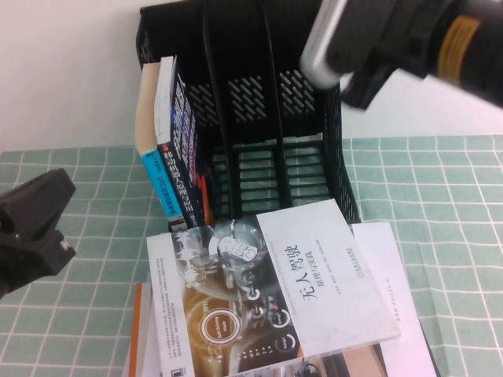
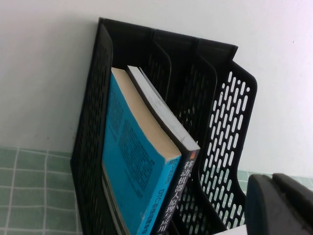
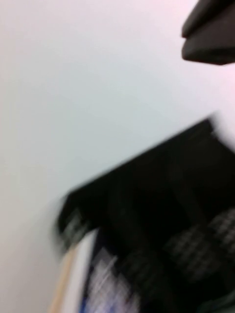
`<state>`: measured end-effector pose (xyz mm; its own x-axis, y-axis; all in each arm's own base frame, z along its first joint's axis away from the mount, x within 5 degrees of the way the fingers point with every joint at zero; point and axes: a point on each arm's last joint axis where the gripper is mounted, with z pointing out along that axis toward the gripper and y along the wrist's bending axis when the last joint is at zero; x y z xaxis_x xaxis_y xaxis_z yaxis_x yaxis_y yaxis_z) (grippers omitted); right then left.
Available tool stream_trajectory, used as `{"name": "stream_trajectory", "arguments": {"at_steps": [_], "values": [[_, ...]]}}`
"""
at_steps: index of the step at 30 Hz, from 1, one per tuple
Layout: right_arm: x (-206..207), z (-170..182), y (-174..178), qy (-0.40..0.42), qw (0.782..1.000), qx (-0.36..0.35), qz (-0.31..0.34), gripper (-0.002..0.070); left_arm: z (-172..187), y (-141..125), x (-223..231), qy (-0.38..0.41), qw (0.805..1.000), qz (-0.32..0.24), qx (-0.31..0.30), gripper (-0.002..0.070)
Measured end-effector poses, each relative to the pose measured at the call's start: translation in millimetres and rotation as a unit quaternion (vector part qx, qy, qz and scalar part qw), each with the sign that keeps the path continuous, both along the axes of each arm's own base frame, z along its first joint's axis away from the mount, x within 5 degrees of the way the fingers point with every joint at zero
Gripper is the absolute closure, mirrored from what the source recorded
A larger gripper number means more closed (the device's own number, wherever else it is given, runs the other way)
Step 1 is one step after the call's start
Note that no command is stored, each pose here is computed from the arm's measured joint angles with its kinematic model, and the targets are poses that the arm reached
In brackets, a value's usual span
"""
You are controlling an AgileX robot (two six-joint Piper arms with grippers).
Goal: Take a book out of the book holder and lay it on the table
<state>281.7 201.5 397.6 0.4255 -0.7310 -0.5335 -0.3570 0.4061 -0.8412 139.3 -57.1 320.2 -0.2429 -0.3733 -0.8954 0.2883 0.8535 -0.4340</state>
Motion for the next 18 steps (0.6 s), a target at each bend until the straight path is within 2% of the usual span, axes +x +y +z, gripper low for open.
{"name": "stream_trajectory", "arguments": {"at_steps": [3, 5, 7, 9, 12, 13, 15, 18], "values": [[4.7, 6.2, -25.2, -0.006, 0.992, -0.004, -0.129, 0.0675, 0.0, 0.0, 0.0, -0.001, 1.0, 0.0, 0.002, 0.0678], [3.8, 2.5, -47.5, 0.024, 0.971, -0.062, -0.229, 0.0676, 0.0, 0.0, 0.0, -0.001, 1.0, 0.0, 0.002, 0.0678], [-1.0, -10.0, -67.9, 0.107, 0.938, -0.125, -0.305, 0.0676, 0.0, 0.0, 0.0, -0.001, 1.0, 0.0, 0.002, 0.0678], [-10.1, -30.1, -86.7, 0.238, 0.889, -0.16, -0.356, 0.0677, 0.0, 0.0, 0.0, -0.002, 1.0, -0.001, 0.005, 0.0678], [-27.0, -53.6, -100.1, 0.412, 0.824, -0.141, -0.363, 0.0677, 0.0, 0.0, 0.0, -0.006, 1.0, -0.002, 0.016, 0.0678], [-32.3, -56.6, -103.4, 0.443, 0.814, -0.131, -0.352, 0.0677, 0.0, 0.0, 0.0, -0.009, 1.0, -0.002, 0.022, 0.0678], [-45.2, -62.5, -103.1, 0.48, 0.816, -0.097, -0.308, 0.0677, 0.3, 0.1, -0.3, -0.014, 0.999, -0.004, 0.034, 0.0678], [-66.0, -66.5, -102.0, 0.48, 0.841, -0.038, -0.245, 0.0677, -1.9, 0.2, -0.4, -0.017, 0.999, -0.005, 0.05, 0.0678]]}}
